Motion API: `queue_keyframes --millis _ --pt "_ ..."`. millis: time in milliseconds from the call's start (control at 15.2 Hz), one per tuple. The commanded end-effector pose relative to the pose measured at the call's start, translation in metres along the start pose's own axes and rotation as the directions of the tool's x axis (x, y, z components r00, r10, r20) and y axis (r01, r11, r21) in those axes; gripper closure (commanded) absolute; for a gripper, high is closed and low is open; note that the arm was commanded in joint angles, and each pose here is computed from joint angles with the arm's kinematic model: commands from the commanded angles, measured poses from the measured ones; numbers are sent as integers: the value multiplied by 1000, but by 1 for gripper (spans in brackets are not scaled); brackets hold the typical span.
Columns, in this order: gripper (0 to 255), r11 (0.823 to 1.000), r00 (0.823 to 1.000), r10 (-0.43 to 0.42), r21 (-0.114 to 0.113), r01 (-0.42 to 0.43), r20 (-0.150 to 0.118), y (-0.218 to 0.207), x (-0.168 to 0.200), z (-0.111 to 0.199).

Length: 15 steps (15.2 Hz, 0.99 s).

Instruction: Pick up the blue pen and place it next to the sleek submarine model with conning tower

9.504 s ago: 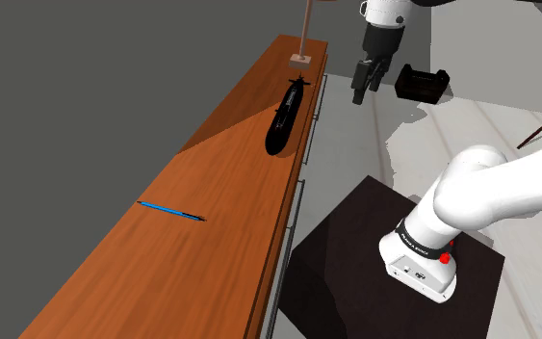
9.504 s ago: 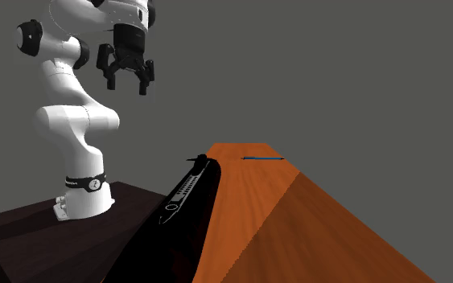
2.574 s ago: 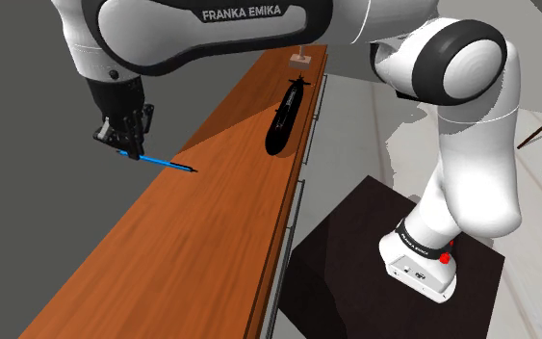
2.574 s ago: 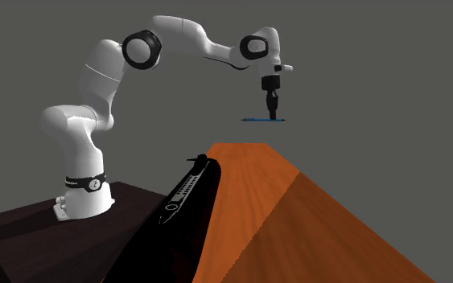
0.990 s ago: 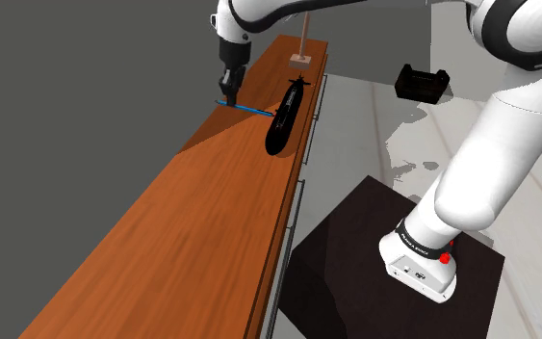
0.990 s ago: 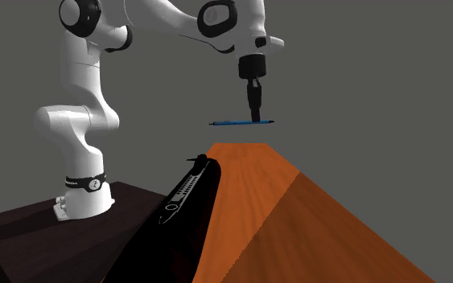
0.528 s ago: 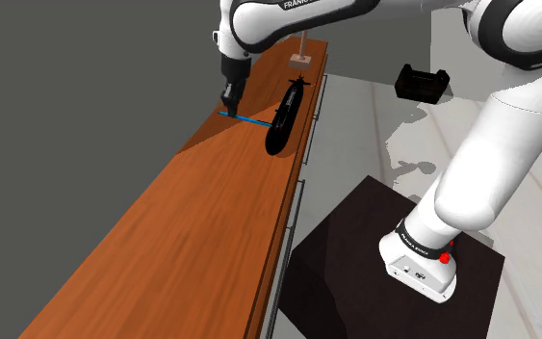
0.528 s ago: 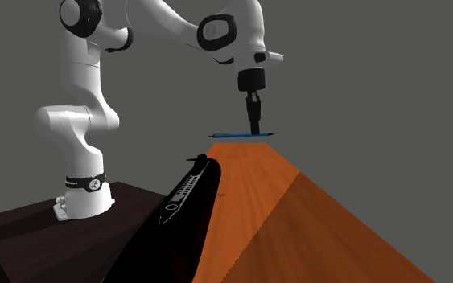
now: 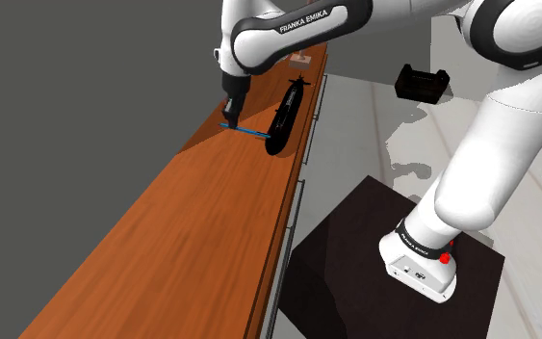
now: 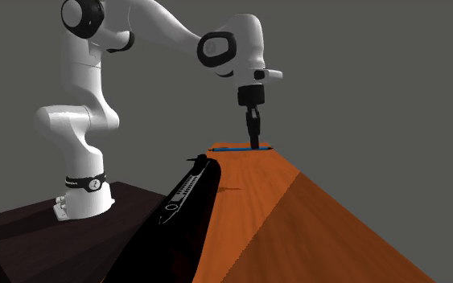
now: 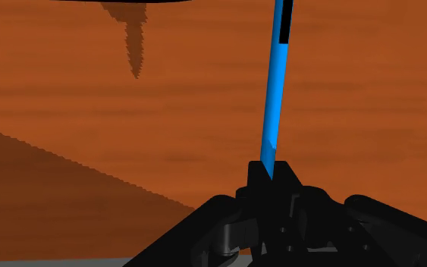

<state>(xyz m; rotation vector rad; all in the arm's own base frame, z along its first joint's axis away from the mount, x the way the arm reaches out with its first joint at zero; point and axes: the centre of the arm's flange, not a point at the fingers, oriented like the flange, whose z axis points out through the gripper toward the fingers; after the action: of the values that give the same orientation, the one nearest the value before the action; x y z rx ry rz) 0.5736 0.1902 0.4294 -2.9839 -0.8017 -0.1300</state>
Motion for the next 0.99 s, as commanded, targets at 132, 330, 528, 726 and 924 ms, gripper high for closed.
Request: queue_keyframes --millis 132,330,528,726,924 --pt "255 1000 1000 0 0 0 -1 1 -2 21" --pt "255 1000 1000 0 0 0 -1 1 -4 37" --pt "255 1000 1000 0 0 0 -1 1 -5 53" --pt "255 1000 1000 0 0 0 -1 2 -7 72" --pt "255 1000 1000 0 0 0 -1 2 -7 72"
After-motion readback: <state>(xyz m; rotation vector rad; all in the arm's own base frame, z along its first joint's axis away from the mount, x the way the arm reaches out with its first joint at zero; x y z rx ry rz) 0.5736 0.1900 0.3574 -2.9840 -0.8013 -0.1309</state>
